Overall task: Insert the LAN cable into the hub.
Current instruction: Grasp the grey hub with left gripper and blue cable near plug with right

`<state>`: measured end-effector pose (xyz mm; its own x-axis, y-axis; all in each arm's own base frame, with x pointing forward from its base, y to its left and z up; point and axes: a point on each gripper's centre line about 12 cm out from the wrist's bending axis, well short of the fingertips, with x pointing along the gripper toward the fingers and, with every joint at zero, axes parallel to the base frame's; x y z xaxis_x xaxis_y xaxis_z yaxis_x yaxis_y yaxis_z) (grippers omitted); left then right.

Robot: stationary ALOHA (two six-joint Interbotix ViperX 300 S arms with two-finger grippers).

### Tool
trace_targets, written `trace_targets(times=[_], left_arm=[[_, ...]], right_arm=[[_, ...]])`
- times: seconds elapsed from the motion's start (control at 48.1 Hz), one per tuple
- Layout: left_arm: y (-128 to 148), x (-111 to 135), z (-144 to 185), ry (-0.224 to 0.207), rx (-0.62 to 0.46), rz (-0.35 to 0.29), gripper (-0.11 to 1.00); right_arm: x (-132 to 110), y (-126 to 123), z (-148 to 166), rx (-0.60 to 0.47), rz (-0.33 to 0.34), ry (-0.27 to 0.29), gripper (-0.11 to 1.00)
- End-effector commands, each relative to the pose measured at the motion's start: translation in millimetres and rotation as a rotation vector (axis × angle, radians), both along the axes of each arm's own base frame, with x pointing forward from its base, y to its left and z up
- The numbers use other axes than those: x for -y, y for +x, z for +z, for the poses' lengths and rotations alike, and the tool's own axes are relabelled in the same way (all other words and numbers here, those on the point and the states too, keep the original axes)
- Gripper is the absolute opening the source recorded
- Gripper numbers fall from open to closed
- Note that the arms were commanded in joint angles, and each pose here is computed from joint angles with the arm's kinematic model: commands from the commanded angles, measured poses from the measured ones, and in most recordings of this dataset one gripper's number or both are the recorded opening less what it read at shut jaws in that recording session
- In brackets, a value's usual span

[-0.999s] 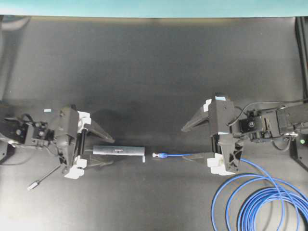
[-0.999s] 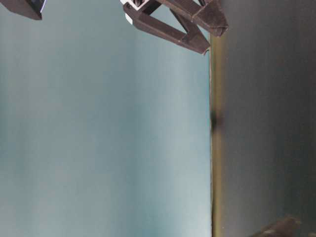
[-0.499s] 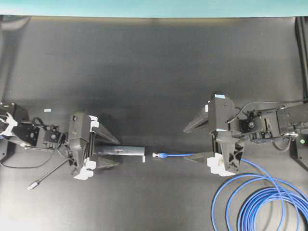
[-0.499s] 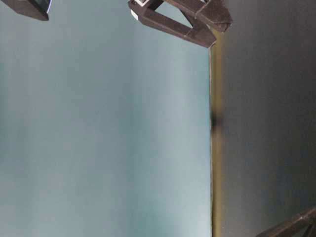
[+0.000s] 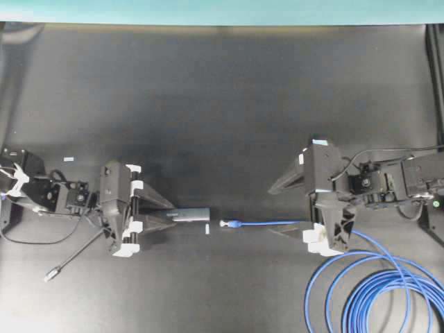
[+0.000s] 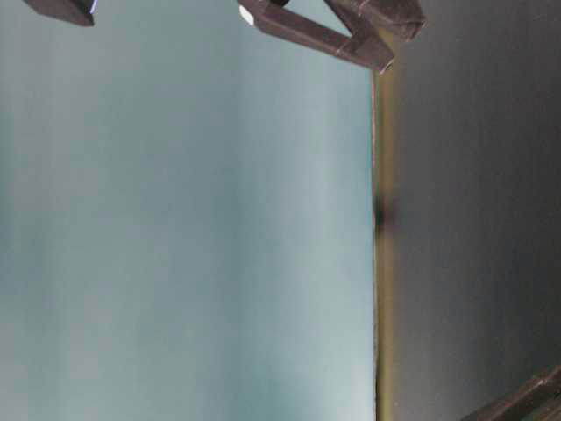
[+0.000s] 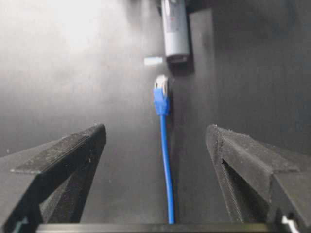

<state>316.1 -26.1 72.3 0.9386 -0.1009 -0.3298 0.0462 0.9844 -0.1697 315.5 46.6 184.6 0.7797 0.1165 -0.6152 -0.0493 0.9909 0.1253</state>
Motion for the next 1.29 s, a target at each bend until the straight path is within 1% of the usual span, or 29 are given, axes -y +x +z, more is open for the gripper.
trace_targets(times=[0.0, 0.125, 0.27, 0.395, 0.478, 0.707, 0.978, 1.103, 1.165, 1.186, 1.269], left_arm=[[4, -1, 15, 0.003, 0.017, 0.002, 0.28], [7, -6, 38, 0.015, -0.016, 0.018, 0.28], [9, -11, 75, 0.040, -0.063, 0.030, 0.28], [7, -11, 98, 0.048, -0.109, 0.034, 0.28], [5, -10, 108, 0.042, -0.144, 0.035, 0.28], [10, 1, 115, 0.047, -0.206, 0.008, 0.28], [15, 3, 114, 0.049, -0.215, 0.002, 0.28], [13, 3, 113, 0.047, -0.223, 0.004, 0.28], [12, 3, 112, 0.048, -0.225, 0.003, 0.28], [12, 3, 112, 0.048, -0.225, 0.003, 0.28], [12, 3, 112, 0.047, -0.228, 0.004, 0.28]], right_arm=[[-2, 2, -2, 0.009, 0.003, 0.003, 0.80], [-4, 5, -13, 0.009, 0.006, 0.002, 0.80], [-5, 12, -29, 0.034, 0.005, 0.001, 0.80], [-5, 19, -43, 0.054, 0.003, -0.002, 0.80], [-6, 24, -57, 0.050, 0.003, -0.006, 0.80], [-8, 39, -84, 0.026, 0.001, -0.012, 0.80], [-7, 54, -104, 0.009, -0.010, -0.014, 0.79], [-9, 55, -112, -0.012, -0.005, -0.015, 0.75], [-10, 54, -116, -0.029, -0.004, -0.016, 0.71], [-11, 53, -117, -0.035, -0.002, -0.016, 0.69], [-12, 51, -120, -0.061, 0.000, -0.017, 0.53]])
